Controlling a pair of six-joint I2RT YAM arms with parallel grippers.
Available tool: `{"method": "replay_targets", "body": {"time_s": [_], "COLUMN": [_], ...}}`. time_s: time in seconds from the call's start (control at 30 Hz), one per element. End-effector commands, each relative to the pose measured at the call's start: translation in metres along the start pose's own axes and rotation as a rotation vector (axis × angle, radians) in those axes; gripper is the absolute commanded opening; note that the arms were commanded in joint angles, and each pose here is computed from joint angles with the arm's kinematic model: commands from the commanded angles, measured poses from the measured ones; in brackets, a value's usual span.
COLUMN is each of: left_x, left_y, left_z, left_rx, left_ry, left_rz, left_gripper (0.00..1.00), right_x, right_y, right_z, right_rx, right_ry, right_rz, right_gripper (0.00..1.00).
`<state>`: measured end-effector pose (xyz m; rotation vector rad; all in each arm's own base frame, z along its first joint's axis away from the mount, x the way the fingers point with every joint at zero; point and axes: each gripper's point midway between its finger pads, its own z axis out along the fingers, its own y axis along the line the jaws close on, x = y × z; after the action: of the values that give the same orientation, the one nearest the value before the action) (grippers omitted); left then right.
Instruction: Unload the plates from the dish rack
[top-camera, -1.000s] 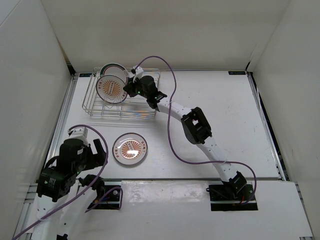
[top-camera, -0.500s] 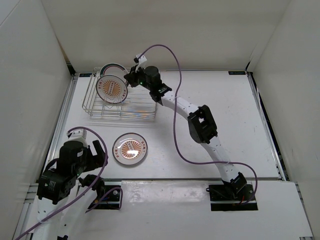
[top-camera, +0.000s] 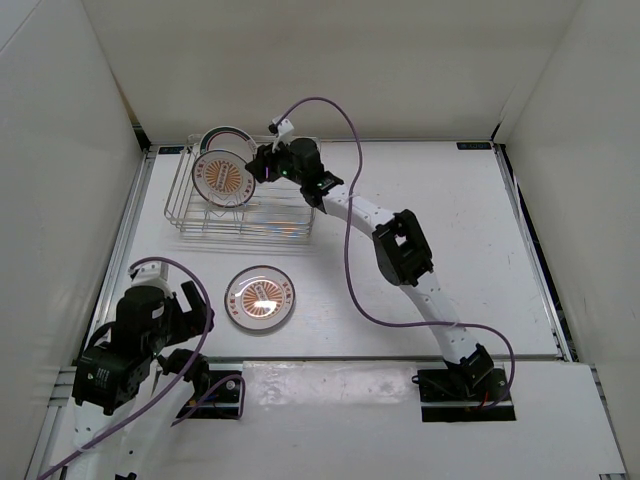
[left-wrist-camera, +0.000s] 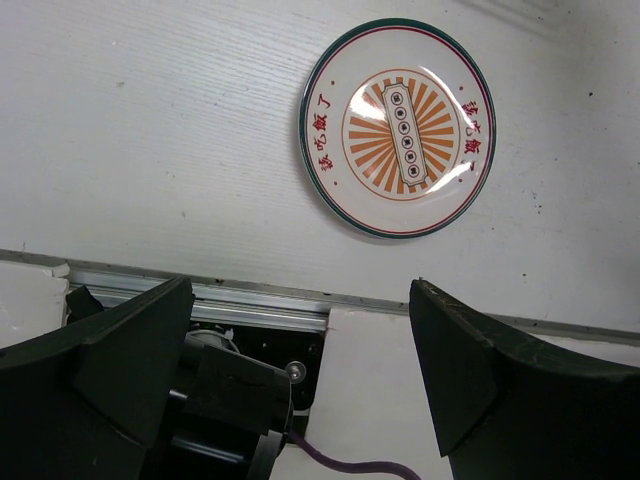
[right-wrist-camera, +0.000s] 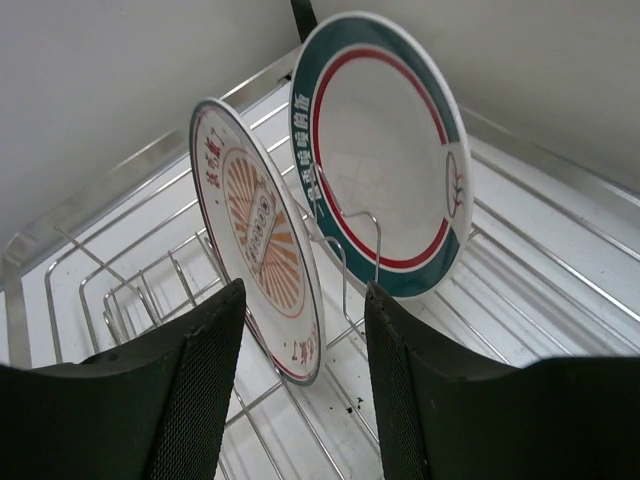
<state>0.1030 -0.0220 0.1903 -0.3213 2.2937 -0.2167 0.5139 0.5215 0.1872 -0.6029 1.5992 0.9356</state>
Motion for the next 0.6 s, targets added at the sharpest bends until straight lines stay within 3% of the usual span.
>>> {"method": "replay_targets", "body": {"time_s": [0.0,0.23,0.47,0.57], "left_x": [0.04,0.038,0.037,0.036], "left_y": [0.031,0.034,0.036,0.036], "left_z": [-0.016,-0.015,-0.017,-0.018], "left_rx": [-0.132,-0.162,-0.18,-0.179], "left_ry": [0.173,0.193,0.238,0.244], "left_rz": [0.03,0.058,0.109,0.124], "left_gripper": [1.0,1.0,1.0,1.0], "right_x": [0.006,0.035,0.049,0.05], "right_y": [0.004,0.0,-0.007,-0.006], "right_z": [0.009,0.013,0.022,0.024], "right_rx": [-0.025,-0.025,0.01,0.014], "right_ry": [-0.008,0.034,0.017,0.005], "right_rz": [0.014,0.04,0.057,0.068], "right_gripper": [0.54,0.48,0.33,0.31]}}
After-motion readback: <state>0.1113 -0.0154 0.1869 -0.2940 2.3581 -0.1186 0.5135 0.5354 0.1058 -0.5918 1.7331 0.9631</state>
